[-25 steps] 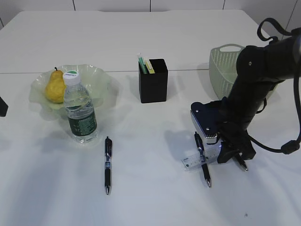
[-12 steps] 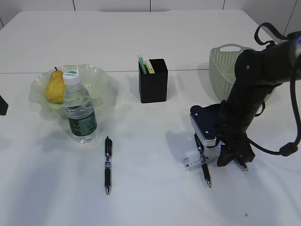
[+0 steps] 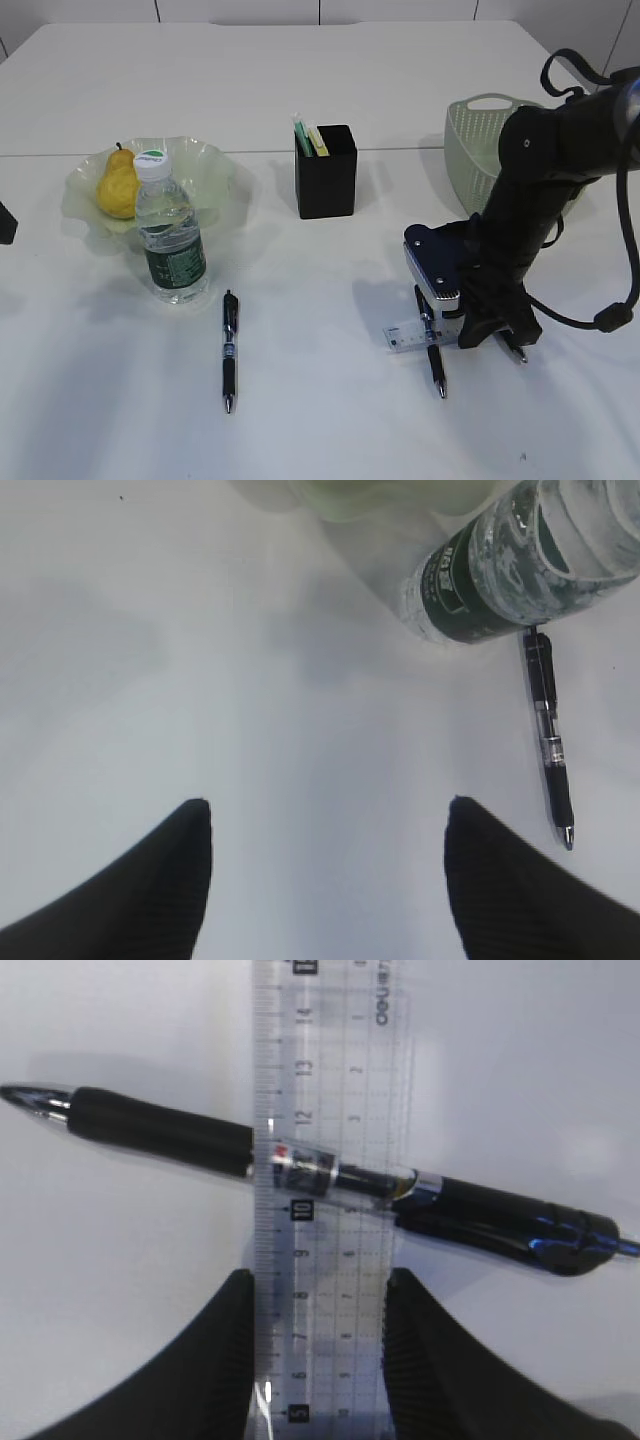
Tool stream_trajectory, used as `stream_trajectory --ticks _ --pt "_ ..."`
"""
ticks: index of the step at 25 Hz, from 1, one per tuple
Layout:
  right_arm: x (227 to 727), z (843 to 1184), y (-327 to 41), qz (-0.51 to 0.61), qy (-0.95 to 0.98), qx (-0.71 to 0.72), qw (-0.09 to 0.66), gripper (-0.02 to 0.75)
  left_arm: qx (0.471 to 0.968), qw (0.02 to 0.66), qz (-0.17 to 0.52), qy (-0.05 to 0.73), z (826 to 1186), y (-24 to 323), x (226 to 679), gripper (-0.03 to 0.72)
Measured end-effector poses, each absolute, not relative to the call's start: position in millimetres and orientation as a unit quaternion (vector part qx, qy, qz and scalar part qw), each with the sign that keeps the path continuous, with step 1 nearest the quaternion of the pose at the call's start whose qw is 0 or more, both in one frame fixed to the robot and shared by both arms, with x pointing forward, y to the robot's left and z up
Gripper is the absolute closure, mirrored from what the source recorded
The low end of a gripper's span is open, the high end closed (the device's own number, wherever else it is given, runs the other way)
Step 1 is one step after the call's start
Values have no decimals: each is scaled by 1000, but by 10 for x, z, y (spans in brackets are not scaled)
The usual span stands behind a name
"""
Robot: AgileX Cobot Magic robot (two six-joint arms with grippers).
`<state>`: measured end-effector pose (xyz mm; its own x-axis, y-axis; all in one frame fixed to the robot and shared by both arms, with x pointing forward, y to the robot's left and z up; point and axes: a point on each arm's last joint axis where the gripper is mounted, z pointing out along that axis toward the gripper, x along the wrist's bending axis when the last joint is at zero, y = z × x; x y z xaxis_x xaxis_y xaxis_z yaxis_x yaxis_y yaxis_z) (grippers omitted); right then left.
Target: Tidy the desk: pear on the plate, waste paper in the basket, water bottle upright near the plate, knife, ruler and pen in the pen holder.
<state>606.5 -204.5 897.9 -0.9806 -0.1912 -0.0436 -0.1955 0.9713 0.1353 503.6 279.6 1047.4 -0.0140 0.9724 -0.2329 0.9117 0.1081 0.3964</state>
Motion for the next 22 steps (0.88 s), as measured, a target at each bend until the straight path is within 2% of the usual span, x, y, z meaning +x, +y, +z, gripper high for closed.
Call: stream_trajectory --ticks 10,22 --pt "6048 9012 -2046 70 993 -98 10 449 664 227 67 709 10474 2796 5036 176" --pt "5972 9502 -2054 81 991 -90 52 450 664 228 68 709 10474 2796 5037 177"
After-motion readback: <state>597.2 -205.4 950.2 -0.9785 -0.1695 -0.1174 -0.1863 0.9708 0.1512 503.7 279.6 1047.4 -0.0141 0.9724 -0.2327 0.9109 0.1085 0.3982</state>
